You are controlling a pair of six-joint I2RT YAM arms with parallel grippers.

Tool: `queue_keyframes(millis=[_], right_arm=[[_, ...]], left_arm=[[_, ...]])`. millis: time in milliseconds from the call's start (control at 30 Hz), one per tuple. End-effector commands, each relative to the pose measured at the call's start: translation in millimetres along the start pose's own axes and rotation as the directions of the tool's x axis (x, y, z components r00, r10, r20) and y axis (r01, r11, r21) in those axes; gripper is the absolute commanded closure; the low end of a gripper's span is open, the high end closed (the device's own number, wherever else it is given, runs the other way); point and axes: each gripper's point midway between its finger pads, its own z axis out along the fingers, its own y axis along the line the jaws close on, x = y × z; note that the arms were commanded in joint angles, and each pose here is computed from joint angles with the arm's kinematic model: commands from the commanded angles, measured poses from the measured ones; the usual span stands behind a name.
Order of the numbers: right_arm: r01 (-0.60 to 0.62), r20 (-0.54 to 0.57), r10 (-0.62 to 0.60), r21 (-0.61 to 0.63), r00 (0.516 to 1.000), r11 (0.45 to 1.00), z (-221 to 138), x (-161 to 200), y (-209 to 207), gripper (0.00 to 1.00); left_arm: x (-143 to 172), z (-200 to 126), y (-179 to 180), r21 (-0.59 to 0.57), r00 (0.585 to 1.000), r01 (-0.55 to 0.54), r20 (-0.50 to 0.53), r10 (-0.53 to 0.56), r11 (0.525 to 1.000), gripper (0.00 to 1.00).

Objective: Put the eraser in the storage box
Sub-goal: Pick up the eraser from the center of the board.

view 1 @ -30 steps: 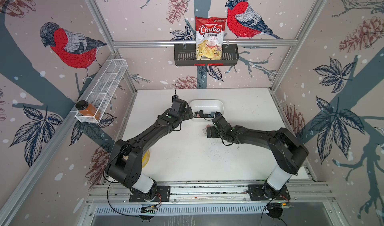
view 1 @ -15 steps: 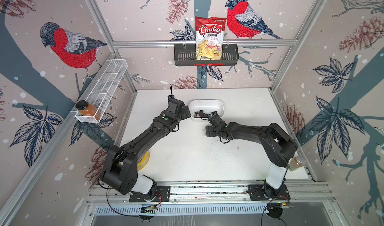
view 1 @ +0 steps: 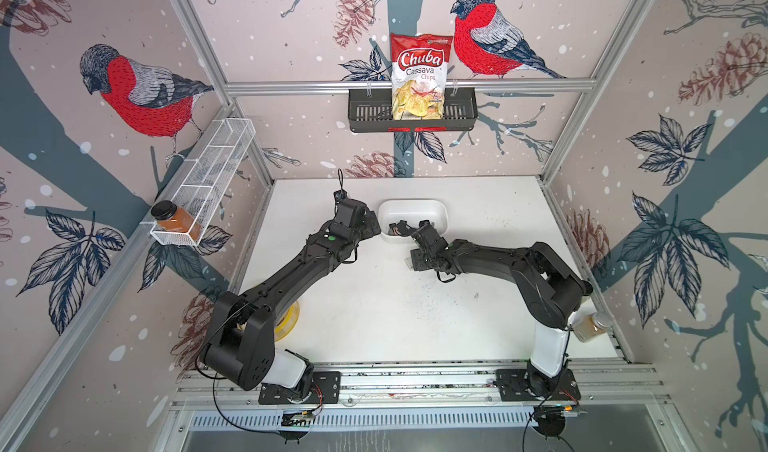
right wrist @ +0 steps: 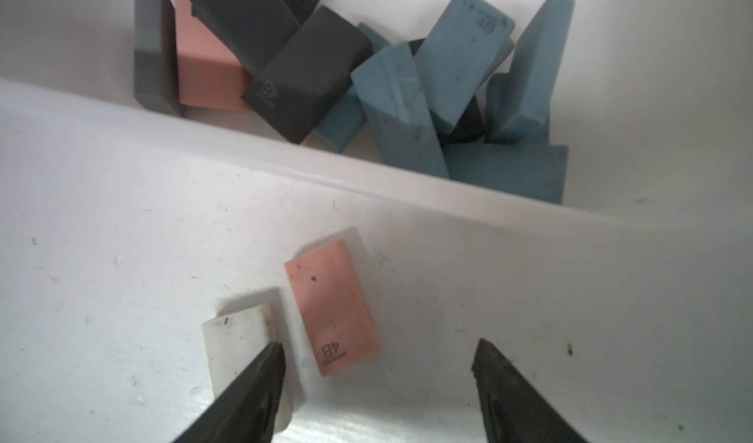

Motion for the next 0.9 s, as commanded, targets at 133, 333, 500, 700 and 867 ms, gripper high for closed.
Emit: queue_keyframes(millis=[133,333,500,700,867], right_arm=[[0.032,-0.027,-0.032,0.002,0.999,0.999,4.7,1.7,5.2,0.3],[0.042,-0.045,-0.042,-0.005,0.998,0.999,10.6,6.6,8.9,0.34],[0.046,-0.047,-0.047,-0.008,0.998,0.999,11.7,7.4,10.8,0.38],[0.048,-0.049,-0.049,-0.011,0.998,0.999,12.1,7.7,11.8,0.41],[0.051,-0.054,-0.052,-0.02,0.997,0.999,13.8,9.7,14.0,0.47]], left_arm=[[-6.7,-1.5,-1.2,0.003,1.0,0.009,0.028,-0.009,1.0,0.04],[-8.4,-3.3,-2.2,0.009,0.999,0.011,0.033,-0.011,1.0,0.04],[-7.6,-2.5,-1.7,0.006,0.999,0.011,0.03,-0.011,1.0,0.04],[-7.0,-2.2,-1.8,0.006,1.0,0.013,0.027,-0.013,1.0,0.04],[-7.1,-2.2,-1.7,0.006,1.0,0.013,0.027,-0.013,1.0,0.04]])
